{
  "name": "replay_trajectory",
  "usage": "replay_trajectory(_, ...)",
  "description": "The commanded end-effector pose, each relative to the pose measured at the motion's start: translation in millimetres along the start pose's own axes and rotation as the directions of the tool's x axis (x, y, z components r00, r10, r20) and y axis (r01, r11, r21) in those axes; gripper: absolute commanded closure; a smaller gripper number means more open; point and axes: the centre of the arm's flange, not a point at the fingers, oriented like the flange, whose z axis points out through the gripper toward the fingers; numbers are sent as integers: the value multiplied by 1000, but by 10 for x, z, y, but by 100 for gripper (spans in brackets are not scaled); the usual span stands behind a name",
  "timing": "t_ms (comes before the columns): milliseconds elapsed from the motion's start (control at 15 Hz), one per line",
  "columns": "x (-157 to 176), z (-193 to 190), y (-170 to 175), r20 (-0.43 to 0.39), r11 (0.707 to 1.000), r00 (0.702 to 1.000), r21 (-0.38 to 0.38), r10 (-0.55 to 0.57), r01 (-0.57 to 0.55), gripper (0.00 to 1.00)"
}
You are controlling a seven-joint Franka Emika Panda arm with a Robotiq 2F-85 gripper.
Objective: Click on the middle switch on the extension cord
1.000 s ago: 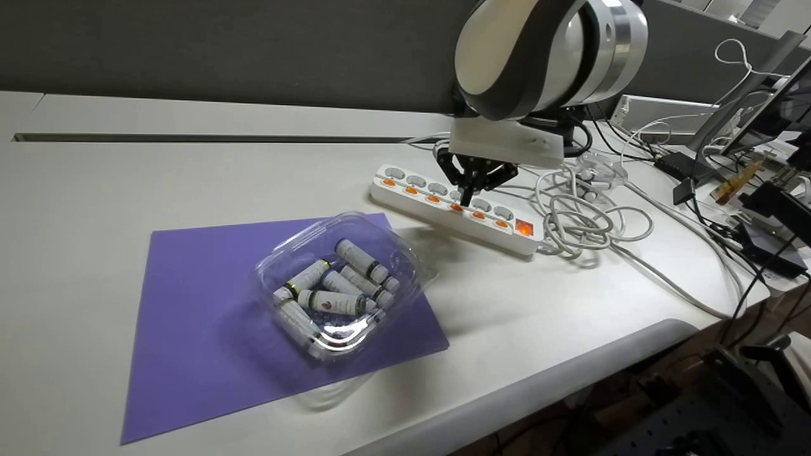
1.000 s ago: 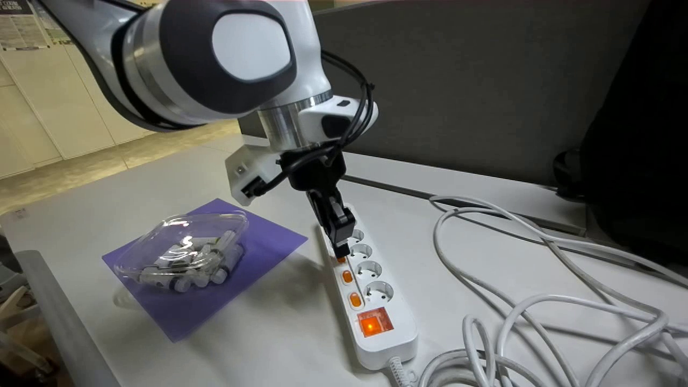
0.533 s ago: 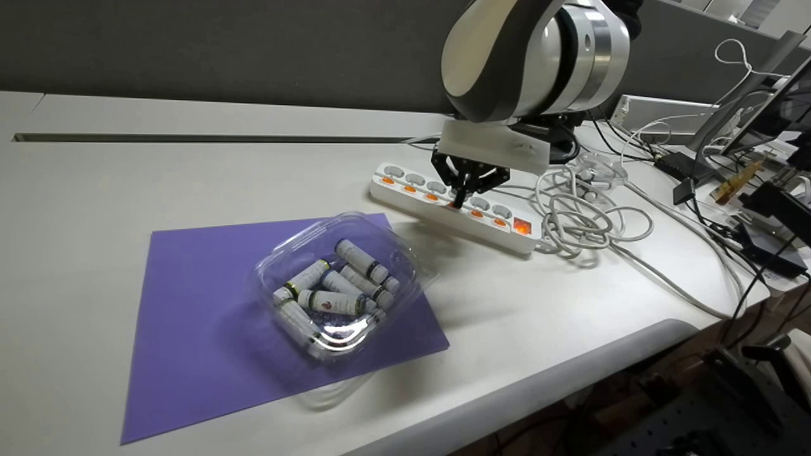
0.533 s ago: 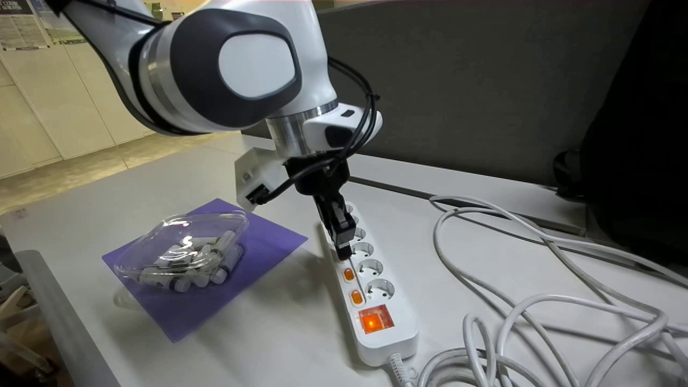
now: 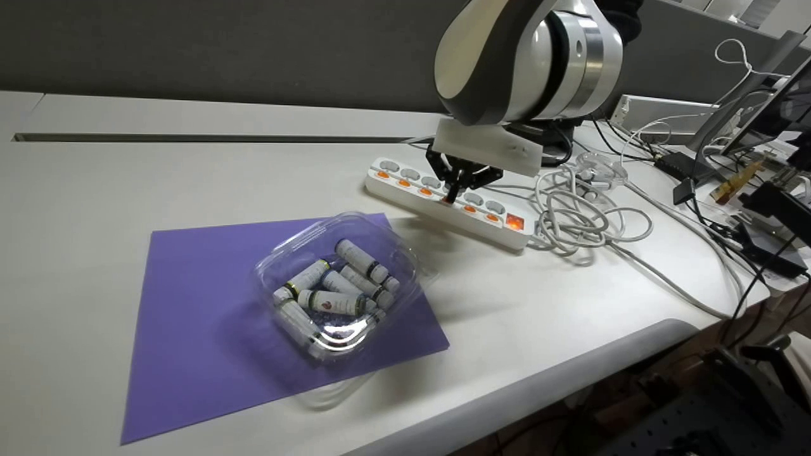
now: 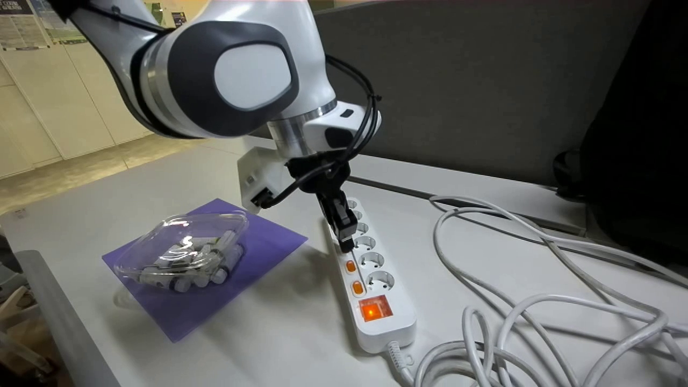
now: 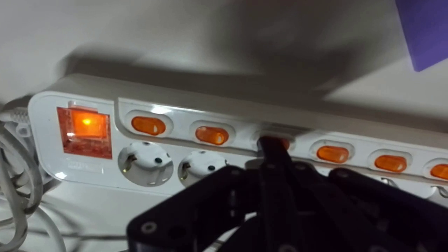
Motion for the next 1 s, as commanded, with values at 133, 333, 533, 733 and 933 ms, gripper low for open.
replay_trajectory(133,3,1,-9,14,999,1000,30,9,-10,99)
replay_trajectory(333,10,-80,-12,16,999,1000,46,-8,7,100)
replay_trajectory(533,9,-201,-41,7,997,999,63,-39,39,100)
replay_trajectory(733,40,-301,-59,-2,996,999,77,-34,34,100)
replay_trajectory(933,66,-312,-59,6,996,1000,83,-20,20,100)
